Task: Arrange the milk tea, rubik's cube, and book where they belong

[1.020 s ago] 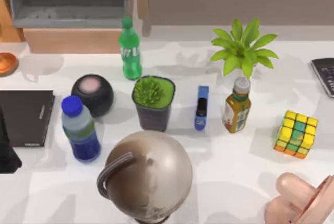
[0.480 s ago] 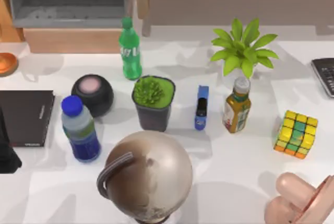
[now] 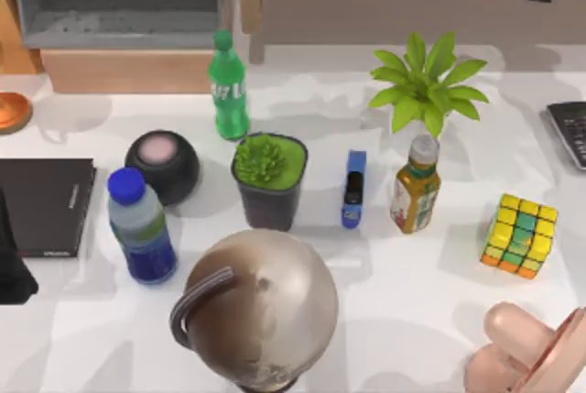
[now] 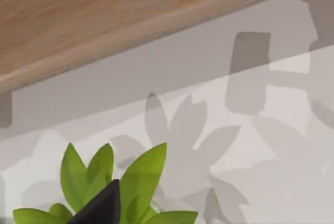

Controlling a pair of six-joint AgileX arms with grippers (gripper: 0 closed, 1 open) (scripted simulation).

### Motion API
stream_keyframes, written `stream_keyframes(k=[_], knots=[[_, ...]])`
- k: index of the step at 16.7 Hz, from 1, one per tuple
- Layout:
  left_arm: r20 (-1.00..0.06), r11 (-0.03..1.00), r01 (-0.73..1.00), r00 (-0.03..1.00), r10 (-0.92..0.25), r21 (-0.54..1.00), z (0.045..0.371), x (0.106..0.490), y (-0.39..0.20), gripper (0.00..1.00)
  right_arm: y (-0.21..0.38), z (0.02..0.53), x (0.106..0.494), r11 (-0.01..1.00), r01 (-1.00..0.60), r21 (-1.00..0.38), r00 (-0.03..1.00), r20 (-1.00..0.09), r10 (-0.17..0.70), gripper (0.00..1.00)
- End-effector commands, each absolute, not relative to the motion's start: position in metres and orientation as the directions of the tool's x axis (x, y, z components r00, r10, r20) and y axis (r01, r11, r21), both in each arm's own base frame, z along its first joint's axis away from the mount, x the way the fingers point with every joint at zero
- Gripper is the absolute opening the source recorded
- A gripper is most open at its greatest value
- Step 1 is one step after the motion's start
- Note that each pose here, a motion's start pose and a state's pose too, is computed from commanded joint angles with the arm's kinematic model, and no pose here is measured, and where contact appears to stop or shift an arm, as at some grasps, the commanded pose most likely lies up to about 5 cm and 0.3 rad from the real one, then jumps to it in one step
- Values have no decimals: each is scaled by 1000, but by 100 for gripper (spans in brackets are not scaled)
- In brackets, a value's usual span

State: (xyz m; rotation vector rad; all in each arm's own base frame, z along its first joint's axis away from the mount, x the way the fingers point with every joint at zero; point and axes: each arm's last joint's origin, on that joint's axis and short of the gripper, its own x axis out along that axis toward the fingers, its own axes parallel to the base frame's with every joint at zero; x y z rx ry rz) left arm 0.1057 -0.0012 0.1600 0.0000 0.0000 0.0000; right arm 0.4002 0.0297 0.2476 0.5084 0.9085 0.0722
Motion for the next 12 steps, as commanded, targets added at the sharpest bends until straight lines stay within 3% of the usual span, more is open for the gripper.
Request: stream_keyframes(k=[3,7,12], knots=[[0,1000,0,1000,0,0,160,106,-1,100,64,232,376,886,291,361,402,-886,229,100],[0,1000,0,1000,0,0,160,106,-1,100,89,219,344,908,385,165,163,-981,109,100],[0,1000,0,1000,0,0,160,106,-1,100,103,205,324,922,388,0,0,-1000,0,100]])
